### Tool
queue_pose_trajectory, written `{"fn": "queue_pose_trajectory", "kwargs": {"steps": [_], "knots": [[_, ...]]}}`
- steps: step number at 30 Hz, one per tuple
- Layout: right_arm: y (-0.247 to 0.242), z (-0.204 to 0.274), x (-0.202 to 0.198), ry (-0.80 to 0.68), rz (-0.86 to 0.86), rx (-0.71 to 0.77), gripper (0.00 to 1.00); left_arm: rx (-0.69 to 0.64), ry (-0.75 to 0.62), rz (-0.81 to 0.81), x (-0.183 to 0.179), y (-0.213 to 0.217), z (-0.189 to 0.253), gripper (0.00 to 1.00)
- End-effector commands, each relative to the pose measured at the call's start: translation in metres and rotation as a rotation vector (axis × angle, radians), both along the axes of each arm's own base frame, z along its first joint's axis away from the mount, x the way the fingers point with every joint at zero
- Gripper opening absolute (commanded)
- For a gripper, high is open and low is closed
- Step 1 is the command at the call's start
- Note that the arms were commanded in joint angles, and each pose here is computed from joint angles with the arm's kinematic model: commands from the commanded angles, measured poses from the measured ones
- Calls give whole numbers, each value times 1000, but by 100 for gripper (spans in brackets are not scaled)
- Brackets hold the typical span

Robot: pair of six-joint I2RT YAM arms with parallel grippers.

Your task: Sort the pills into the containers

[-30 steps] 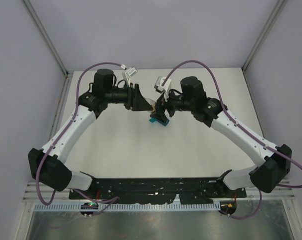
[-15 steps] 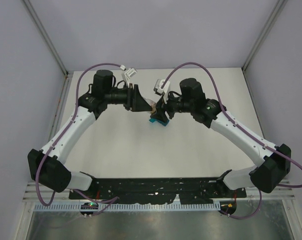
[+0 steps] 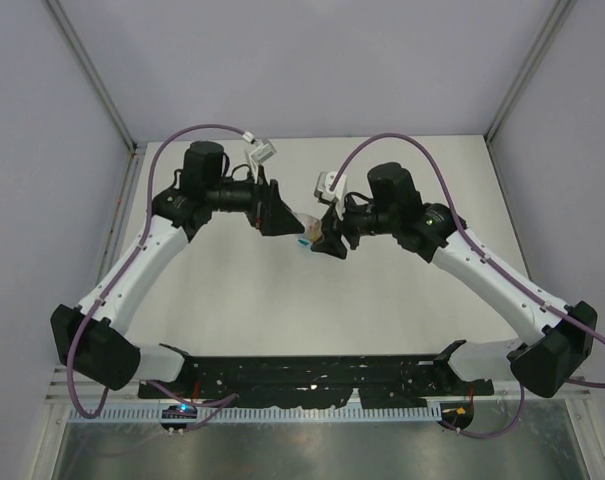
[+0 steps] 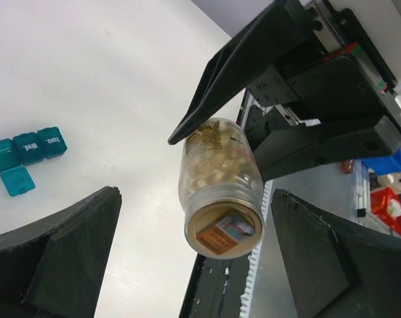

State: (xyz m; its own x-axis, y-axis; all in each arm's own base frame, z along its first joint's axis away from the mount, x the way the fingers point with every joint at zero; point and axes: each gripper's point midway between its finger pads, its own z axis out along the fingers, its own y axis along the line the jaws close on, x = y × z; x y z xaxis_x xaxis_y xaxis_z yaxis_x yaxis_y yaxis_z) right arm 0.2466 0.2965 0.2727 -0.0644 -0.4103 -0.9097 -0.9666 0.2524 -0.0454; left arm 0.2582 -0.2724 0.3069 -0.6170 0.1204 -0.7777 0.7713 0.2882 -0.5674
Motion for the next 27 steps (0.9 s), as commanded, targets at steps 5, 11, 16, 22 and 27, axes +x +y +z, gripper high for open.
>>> {"fn": "queue_pose_trajectory", "kwargs": {"steps": [5, 11, 16, 22, 27], "knots": [[-8, -2, -36, 48, 120, -17, 6, 19, -364, -154, -32, 20, 31, 99], [-9, -3, -44, 80, 143, -27, 6, 46, -466, -206, -48, 28, 25, 97], [-10, -1, -39, 76, 118, -40, 5, 63, -480, -177, -42, 23, 18, 94], [-10, 4, -37, 75, 106, -34, 5, 90, -492, -180, -40, 11, 7, 89], [-10, 5, -38, 75, 105, -32, 6, 91, -477, -200, -39, 3, 1, 82]]}}
